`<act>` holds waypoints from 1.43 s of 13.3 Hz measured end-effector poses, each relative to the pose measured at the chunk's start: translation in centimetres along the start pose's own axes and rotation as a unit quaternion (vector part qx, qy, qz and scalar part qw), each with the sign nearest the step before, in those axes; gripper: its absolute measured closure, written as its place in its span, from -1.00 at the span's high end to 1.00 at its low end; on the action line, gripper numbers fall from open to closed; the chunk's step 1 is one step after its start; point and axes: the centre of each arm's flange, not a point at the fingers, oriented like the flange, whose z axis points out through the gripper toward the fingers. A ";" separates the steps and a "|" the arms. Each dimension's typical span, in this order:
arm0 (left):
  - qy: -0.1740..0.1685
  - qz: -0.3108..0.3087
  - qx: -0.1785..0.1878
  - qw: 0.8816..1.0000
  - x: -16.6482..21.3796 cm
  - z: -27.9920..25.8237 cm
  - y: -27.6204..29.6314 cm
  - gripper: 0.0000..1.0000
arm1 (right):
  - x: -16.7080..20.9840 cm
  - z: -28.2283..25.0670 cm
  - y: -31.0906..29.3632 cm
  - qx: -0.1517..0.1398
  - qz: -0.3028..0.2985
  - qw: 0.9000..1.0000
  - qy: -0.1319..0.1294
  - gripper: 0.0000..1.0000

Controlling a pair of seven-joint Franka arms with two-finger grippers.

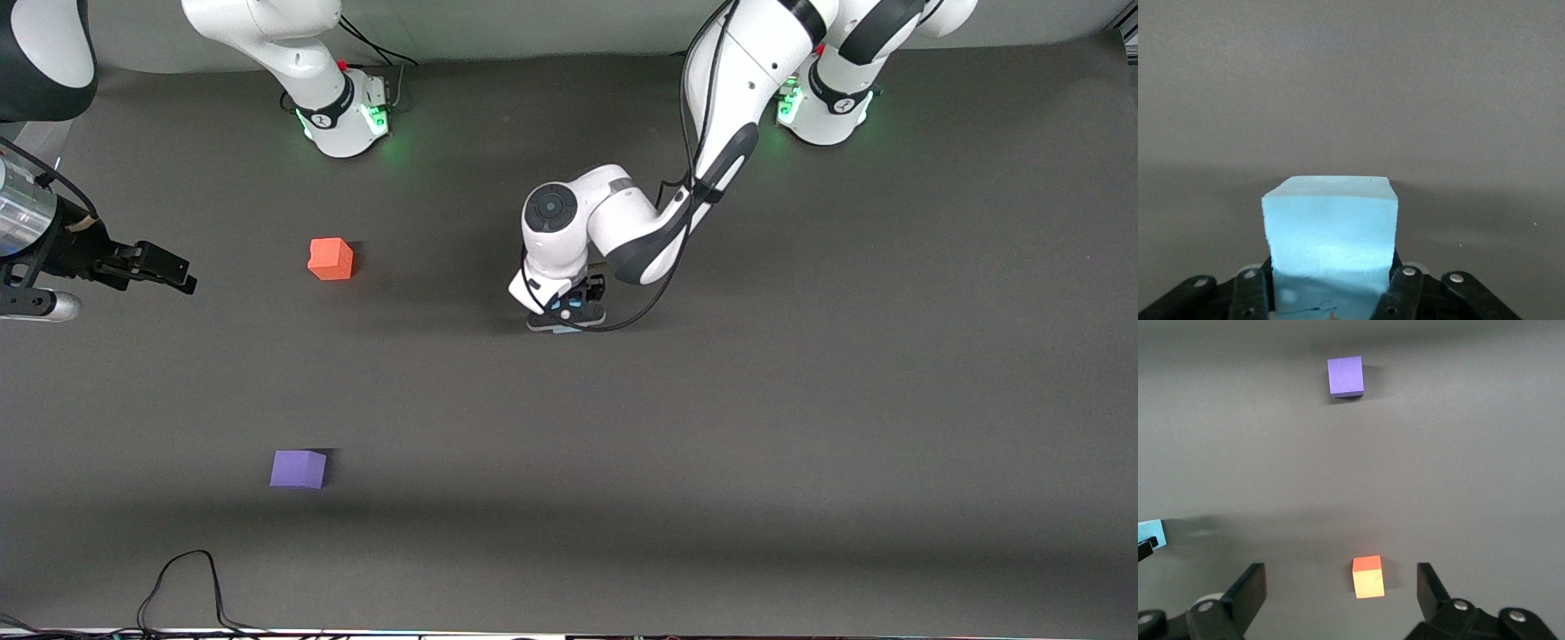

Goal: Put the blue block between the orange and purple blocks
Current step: 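Lift the blue block with the left gripper toward the table middle, then set the blue block down with the left gripper while the right gripper approaches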

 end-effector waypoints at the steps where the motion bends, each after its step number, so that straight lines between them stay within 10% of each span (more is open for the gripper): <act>1: 0.003 0.003 0.001 1.000 0.1 0.5 0.0 0.14 | 0.0 0.0 0.0 0.000 0.000 1.000 0.000 1.00; 5: 0.014 0.010 0.003 1.000 0.4 0.4 0.1 0.97 | 0.1 0.1 0.0 0.000 0.000 1.000 -0.001 1.00; 12: 0.010 -0.018 0.019 1.000 6.3 -13.6 -5.1 1.00 | -0.8 1.5 -5.8 -0.004 -0.047 0.999 -0.023 1.00; 19: -0.076 0.003 0.004 0.997 21.1 -26.4 -35.1 1.00 | -5.6 5.5 -26.3 0.020 -0.138 0.990 -0.007 1.00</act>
